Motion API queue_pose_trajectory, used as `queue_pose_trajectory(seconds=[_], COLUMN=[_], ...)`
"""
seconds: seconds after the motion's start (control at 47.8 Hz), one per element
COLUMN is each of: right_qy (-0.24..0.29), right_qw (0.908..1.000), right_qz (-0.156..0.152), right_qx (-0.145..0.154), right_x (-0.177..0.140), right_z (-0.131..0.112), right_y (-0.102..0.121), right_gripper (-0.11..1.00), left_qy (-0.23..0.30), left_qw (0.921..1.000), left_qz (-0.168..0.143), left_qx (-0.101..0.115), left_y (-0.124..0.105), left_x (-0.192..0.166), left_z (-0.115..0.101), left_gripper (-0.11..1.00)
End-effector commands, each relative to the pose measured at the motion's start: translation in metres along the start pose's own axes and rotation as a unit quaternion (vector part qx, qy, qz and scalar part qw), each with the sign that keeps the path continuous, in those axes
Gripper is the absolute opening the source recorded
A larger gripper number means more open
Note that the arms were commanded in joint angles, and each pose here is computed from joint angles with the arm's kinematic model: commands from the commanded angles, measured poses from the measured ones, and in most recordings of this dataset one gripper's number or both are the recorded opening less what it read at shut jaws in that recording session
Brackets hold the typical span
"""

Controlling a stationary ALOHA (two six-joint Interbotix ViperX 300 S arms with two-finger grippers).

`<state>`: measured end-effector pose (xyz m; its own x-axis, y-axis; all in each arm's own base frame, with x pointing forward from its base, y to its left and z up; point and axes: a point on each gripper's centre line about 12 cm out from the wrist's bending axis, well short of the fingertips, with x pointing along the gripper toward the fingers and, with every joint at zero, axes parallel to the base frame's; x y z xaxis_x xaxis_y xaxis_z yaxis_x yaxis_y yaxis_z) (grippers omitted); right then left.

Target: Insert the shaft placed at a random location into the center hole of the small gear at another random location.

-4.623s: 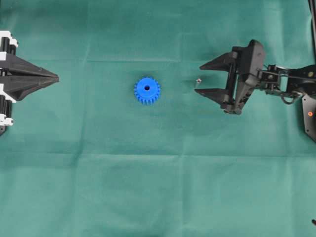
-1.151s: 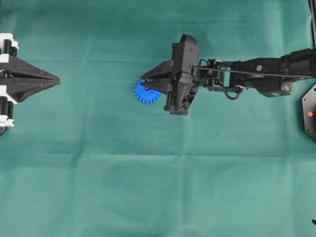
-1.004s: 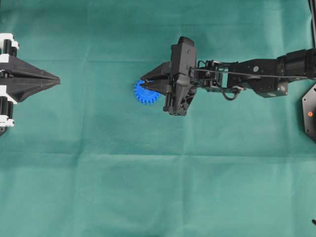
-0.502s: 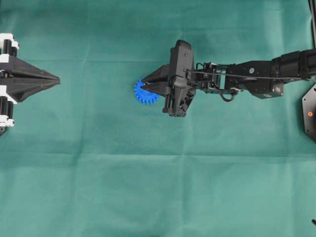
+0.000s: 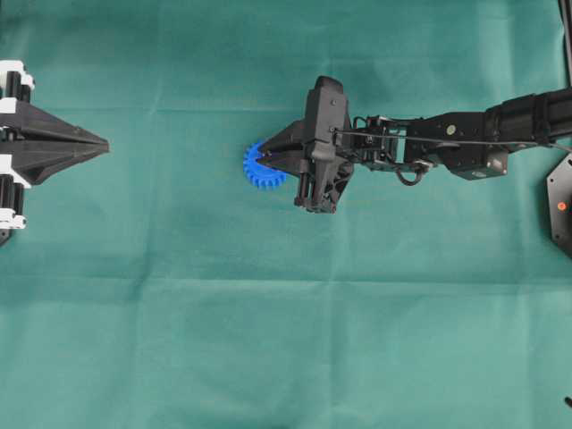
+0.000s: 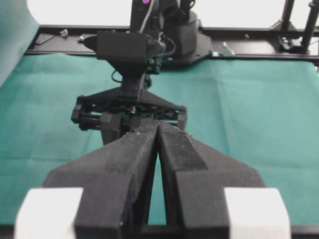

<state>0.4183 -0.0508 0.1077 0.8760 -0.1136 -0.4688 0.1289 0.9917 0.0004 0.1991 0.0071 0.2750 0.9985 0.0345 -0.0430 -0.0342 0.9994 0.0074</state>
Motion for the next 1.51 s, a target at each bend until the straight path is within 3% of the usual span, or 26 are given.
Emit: queue_pose_trajectory(seconds=[0.0, 0.732, 0.795, 0.962, 1.025, 1.485], right_qy=[-0.028, -0.019, -0.019, -0.021, -0.024, -0.061], right_qw=[0.9996, 0.9998, 0.9998, 0.9998, 0.9997, 0.9981], right_qz=[-0.001, -0.001, -0.001, -0.001, -0.001, 0.0], right_qx=[0.001, 0.002, 0.002, 0.002, 0.002, 0.0], right_x=[0.002, 0.005, 0.005, 0.003, 0.001, -0.033], right_z=[0.016, 0.01, 0.01, 0.011, 0.013, 0.059], right_y=[0.0, -0.001, -0.001, -0.001, -0.001, 0.0], right_gripper=[0.13, 0.14, 0.23, 0.71, 0.83, 0.79], left_qy=[-0.003, -0.001, -0.002, -0.002, -0.002, -0.002], left_qw=[1.0, 1.0, 1.0, 1.0, 1.0, 1.0], left_qz=[0.001, 0.001, 0.001, 0.001, 0.001, 0.001], left_qx=[0.001, 0.001, 0.0, 0.001, 0.001, 0.001], left_y=[0.001, 0.001, 0.001, 0.001, 0.001, 0.001], left_x=[0.002, 0.002, 0.001, 0.001, 0.001, 0.001], left_z=[0.003, 0.002, 0.003, 0.003, 0.003, 0.003], left_gripper=[0.03, 0.03, 0.03, 0.03, 0.03, 0.03])
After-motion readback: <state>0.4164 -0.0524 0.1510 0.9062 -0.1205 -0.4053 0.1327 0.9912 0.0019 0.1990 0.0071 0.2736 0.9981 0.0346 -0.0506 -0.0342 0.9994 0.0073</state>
